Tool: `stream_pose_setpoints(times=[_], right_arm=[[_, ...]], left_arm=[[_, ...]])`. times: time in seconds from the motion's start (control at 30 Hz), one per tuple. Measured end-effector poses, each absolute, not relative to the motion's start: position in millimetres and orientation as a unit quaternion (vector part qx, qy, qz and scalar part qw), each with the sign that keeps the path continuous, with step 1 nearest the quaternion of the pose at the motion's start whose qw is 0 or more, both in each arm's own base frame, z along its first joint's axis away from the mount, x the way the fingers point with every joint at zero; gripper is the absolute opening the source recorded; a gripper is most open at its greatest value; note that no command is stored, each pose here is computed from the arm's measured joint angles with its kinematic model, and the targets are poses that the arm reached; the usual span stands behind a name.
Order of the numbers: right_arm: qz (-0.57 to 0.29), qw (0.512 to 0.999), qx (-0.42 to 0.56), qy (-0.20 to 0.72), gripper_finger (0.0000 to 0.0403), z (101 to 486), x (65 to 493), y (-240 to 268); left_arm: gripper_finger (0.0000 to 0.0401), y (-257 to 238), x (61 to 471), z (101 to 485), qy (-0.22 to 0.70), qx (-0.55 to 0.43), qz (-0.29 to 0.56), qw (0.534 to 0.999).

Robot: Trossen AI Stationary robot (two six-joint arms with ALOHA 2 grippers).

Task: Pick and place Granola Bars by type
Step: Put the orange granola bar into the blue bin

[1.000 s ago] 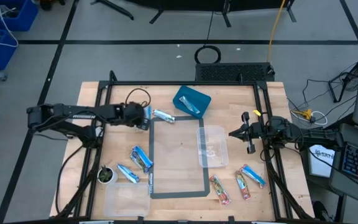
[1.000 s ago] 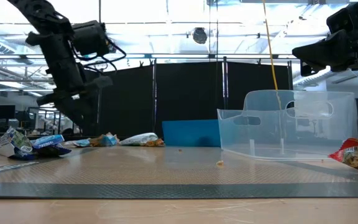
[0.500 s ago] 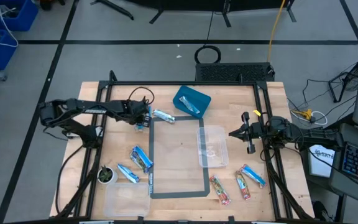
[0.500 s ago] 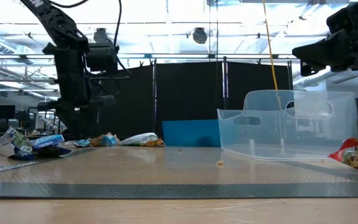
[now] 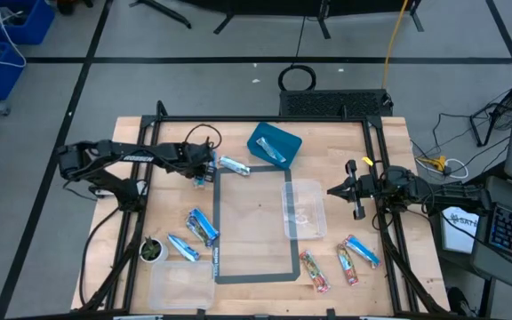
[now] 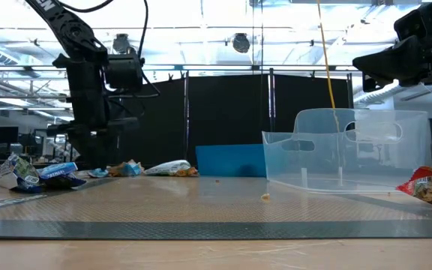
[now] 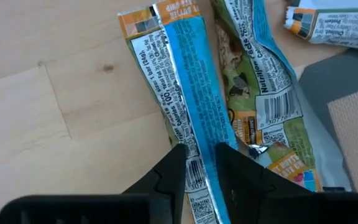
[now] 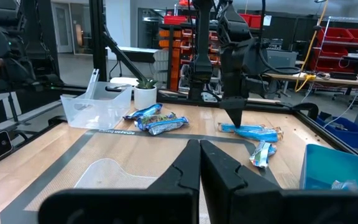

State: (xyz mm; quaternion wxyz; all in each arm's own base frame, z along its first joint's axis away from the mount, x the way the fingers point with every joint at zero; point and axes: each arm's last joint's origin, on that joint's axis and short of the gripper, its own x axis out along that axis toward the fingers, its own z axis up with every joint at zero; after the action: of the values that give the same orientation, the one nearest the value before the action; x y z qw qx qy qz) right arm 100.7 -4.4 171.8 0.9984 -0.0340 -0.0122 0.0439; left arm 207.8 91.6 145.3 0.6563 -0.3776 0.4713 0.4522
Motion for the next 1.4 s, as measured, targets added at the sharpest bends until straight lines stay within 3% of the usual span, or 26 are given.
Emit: stream_pose_setpoints(times=[0.43, 0.5, 0.63, 0.83, 1.4], right_arm=[[0.044, 0.998, -0.034, -0.012, 0.0004, 172, 101, -4], [0.044, 0.998, -0.034, -0.012, 0.0004, 172, 101, -4], [0.044, 0.998, -0.034, -0.012, 0.0004, 172, 101, -4], [0.044, 0.998, -0.034, -0.012, 0.0004, 172, 101, -4], [0.044, 0.998, -0.034, -0.012, 0.0004, 172, 101, -4]], left_arm=[[0.0091, 94, 209, 136, 0.495, -0.367, 0.447, 0.648], [0.0079, 93, 209, 136, 0.502, -0.364, 0.436, 0.652], [0.0013, 92, 209, 136, 0.511, -0.349, 0.431, 0.657], [0.0003, 89, 207, 140, 0.514, -0.320, 0.434, 0.668], [0.0001, 64, 192, 217, 0.355, -0.226, 0.400, 0.814]])
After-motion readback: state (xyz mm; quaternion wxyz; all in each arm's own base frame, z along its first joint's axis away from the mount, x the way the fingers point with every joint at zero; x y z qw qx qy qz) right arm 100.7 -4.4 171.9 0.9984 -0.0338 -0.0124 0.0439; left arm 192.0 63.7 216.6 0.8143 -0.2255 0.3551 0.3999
